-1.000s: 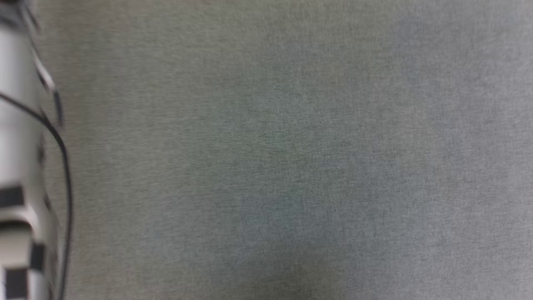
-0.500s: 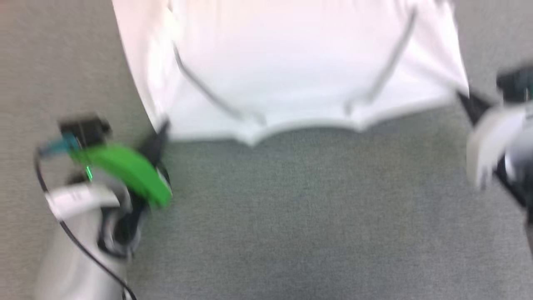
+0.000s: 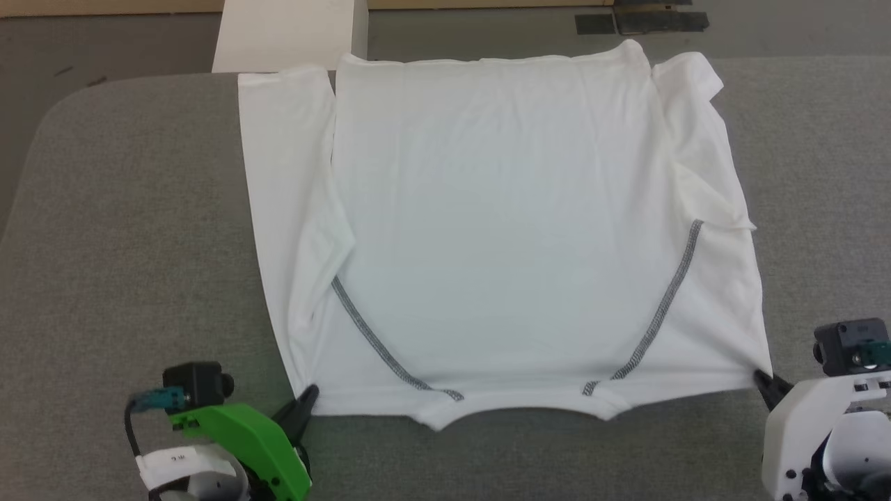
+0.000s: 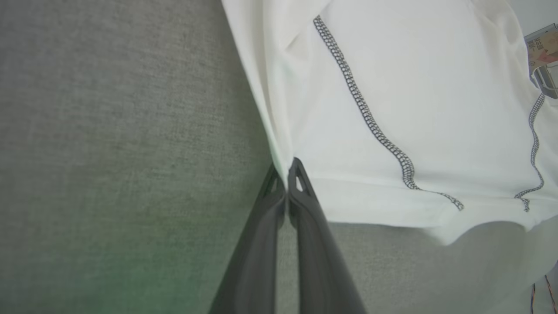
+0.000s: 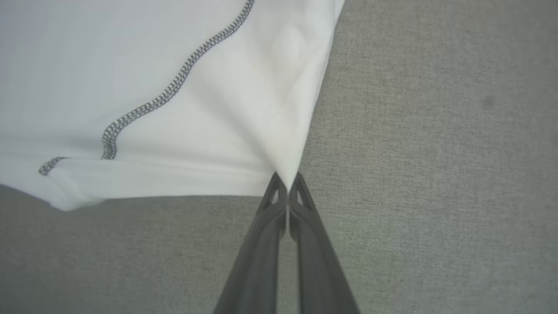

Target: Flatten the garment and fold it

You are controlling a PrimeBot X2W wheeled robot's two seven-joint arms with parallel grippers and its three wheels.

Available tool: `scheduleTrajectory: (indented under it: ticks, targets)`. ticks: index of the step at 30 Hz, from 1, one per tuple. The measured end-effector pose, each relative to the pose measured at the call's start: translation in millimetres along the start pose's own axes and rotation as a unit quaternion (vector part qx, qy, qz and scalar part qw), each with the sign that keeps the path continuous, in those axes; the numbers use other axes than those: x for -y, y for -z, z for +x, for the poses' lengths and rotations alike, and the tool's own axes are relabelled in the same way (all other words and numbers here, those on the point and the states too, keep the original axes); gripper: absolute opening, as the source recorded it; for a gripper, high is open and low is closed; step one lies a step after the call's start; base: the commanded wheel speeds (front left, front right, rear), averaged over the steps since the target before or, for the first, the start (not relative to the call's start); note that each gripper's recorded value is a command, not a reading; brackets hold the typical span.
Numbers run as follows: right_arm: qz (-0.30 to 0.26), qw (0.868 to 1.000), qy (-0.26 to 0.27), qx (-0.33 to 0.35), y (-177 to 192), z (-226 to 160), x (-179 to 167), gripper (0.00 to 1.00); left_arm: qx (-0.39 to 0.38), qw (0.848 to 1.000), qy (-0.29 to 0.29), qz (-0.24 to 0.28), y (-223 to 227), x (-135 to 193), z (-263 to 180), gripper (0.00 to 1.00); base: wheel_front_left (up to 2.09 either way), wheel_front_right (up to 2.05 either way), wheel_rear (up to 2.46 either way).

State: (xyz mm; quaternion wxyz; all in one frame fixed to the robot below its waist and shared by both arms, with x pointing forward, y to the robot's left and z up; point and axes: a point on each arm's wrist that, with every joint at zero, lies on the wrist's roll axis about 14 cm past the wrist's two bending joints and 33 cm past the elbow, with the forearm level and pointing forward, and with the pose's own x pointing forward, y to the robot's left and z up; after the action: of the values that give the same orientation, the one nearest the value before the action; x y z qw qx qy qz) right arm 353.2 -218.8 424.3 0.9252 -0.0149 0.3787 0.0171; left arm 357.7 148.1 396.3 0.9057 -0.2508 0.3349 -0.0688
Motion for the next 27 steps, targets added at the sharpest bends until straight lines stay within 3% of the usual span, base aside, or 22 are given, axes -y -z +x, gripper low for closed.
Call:
scheduleTrajectory:
  ticks: [10, 24, 25, 26, 27]
  targets:
    - [0.037, 0.994, 0.013, -0.107, 63, -17, -4, 0.00, -0.047, 0.998, -0.033, -0.024, 42, -16, -33, 0.00, 0.00, 0.00, 0.00]
    - [0.049, 0.989, 0.001, -0.142, 96, -8, -14, 0.00, -0.069, 0.997, -0.032, -0.020, 57, -14, -34, 0.00, 0.00, 0.00, 0.00]
    - [0.052, 0.989, -0.002, -0.135, 94, -8, -15, 0.47, -0.070, 0.997, -0.030, -0.023, 58, -12, -34, 0.00, 0.00, 0.00, 0.00]
    - [0.054, 0.990, -0.003, -0.132, 93, -7, -15, 1.00, -0.070, 0.997, -0.027, -0.024, 58, -10, -33, 0.32, 0.00, 0.00, 0.00]
    - [0.058, 0.990, -0.003, -0.125, 92, -8, -15, 1.00, -0.068, 0.997, -0.024, -0.024, 58, -8, -33, 0.99, 0.00, 0.00, 0.00]
